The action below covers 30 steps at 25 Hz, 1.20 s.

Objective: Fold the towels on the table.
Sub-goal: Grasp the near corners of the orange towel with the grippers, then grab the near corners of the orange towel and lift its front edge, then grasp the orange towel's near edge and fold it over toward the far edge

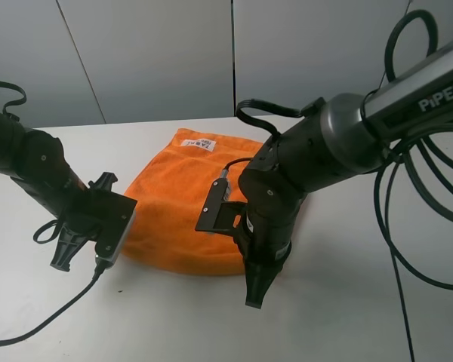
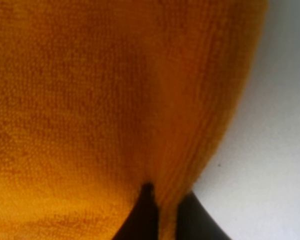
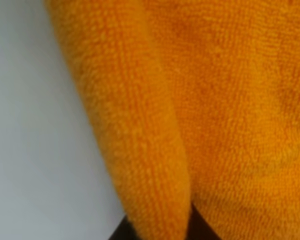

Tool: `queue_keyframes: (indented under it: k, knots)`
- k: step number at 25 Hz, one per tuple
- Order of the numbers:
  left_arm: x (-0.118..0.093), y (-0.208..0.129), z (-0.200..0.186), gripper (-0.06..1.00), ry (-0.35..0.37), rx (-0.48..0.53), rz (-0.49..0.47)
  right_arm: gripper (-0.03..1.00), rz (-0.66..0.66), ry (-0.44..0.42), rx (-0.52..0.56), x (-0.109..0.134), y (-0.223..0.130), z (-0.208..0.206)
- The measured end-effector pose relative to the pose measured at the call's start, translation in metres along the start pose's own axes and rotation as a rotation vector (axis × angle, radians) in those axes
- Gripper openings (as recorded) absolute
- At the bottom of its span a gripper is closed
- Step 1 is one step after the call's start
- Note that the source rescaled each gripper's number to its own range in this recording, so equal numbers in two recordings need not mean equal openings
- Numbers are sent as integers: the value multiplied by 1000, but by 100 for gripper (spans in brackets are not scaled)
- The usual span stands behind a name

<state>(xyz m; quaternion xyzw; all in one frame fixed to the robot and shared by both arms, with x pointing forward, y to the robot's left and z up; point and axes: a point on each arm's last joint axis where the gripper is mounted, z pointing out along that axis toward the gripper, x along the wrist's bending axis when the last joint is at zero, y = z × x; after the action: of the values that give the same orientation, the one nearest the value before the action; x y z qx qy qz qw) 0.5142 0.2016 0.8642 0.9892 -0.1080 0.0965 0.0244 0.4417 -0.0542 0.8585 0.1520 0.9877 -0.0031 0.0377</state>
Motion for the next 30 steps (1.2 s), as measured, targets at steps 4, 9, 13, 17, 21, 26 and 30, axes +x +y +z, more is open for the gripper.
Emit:
queue_keyframes:
  k: [4,9,13,17,21,26,30]
  knots:
    - [0,0,0,1,2,0,-68,0,-8,-2,3,0,0,0]
    - [2,0,-8,0,40,-9,-171,0,-39,-29,3,-2,-3,-12]
    - [9,2,-32,0,145,-42,-258,0,-105,-102,-11,-8,-7,-33]
    - [14,5,-58,0,224,-115,-442,0,-174,-212,23,-18,-13,-50]
    - [11,6,-83,0,251,-158,-531,0,-197,-332,59,-29,-17,-59]
    - [9,7,-101,0,284,-184,-556,0,-168,-393,52,-46,-23,-65]
    - [13,8,-108,0,298,-207,-623,0,-168,-429,54,-58,-27,-67]
